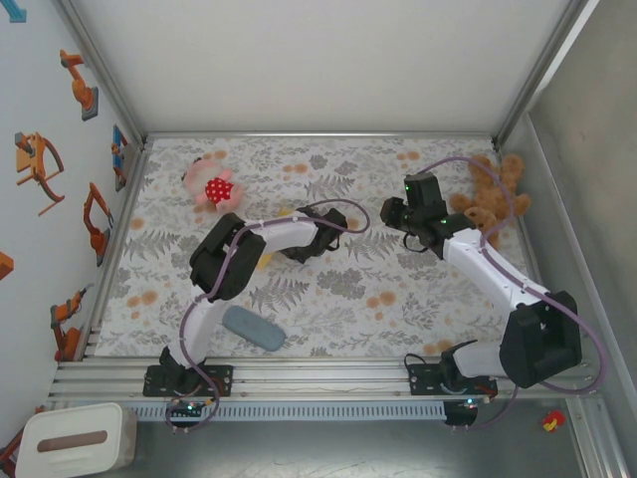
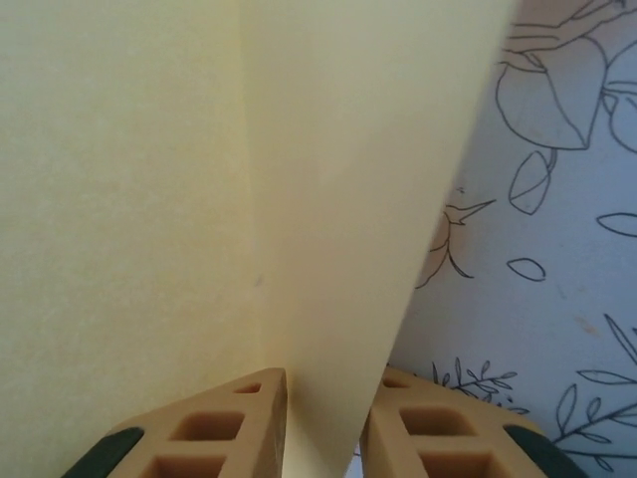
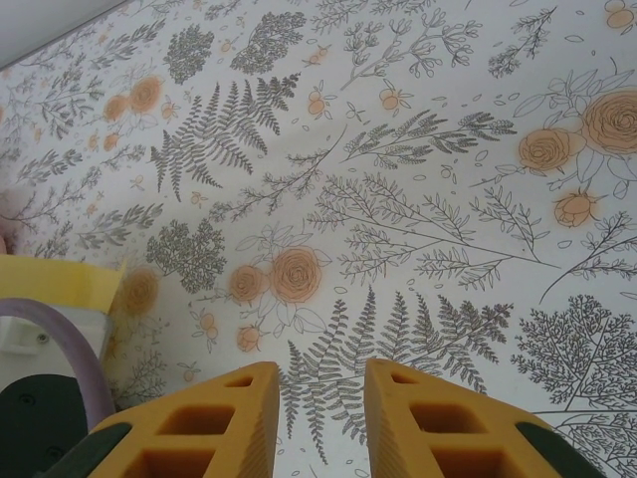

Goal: Fold a paper plane with a square sheet of paper (pick it up from the middle)
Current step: Turn over the paper at the center of the table.

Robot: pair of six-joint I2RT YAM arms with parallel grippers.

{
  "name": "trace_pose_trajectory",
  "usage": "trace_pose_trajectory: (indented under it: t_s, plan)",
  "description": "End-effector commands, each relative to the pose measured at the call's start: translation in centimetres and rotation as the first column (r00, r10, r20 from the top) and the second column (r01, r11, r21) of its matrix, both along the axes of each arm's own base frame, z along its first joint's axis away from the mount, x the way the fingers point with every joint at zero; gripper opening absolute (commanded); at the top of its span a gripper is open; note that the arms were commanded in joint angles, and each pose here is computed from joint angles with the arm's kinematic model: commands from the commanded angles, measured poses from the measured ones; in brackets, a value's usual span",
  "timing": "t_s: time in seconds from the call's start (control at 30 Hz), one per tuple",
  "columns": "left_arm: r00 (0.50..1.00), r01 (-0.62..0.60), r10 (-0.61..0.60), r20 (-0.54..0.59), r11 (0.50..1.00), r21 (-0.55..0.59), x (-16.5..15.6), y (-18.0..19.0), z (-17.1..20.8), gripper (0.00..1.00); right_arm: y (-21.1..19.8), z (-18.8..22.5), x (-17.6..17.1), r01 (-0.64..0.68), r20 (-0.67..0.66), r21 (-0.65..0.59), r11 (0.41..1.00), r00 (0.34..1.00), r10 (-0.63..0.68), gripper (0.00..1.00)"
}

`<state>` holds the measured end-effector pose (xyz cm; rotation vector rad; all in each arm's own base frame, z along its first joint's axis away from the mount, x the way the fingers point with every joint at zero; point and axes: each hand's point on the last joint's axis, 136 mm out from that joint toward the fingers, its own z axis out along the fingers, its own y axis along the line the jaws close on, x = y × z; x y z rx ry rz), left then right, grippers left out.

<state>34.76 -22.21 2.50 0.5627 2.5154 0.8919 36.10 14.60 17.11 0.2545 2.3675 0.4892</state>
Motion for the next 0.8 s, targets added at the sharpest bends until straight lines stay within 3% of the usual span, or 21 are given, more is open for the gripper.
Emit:
trace_pose_trajectory:
  t_s: [0.0,0.2,0.4,0.5,0.6,0.77]
  plan:
    - [0.999,-0.037,0.033,-0.027,0.986,-0.161,-1.2,-2.0,1.5,0.3,-0.8,-0.3,0.1,0.049,-0.016,-0.008,0.999,0.999,-0.049,0.28]
    - [0.993,-0.099,0.062,-0.099,0.9,-0.425,-3.1,-5.1,3.4,0.44,-0.8,-0.6,0.3,0.067,-0.026,0.006,0.998,0.997,-0.067,0.3]
    - [0.974,-0.146,-0.011,-0.227,0.736,-0.661,-6.4,-8.9,4.4,0.53,-0.4,-0.8,0.4,0.059,-0.03,0.029,0.998,0.998,-0.058,0.33]
    - [0.969,-0.133,-0.07,-0.235,0.656,-0.743,-7.4,-10.0,5.6,0.57,-0.2,-0.9,0.4,0.049,-0.028,0.035,0.998,0.998,-0.048,0.37]
    - [0.971,-0.149,-0.068,-0.231,0.583,-0.798,-7.5,-9.4,6.6,0.6,-0.1,-0.9,0.4,0.039,-0.018,0.038,0.998,0.999,-0.038,0.38]
    - [0.967,-0.237,0.038,-0.251,0.487,-0.841,-5.9,-5.1,6.3,0.62,0.5,-1.0,0.4,0.005,0.003,0.059,0.998,1.0,-0.006,0.42]
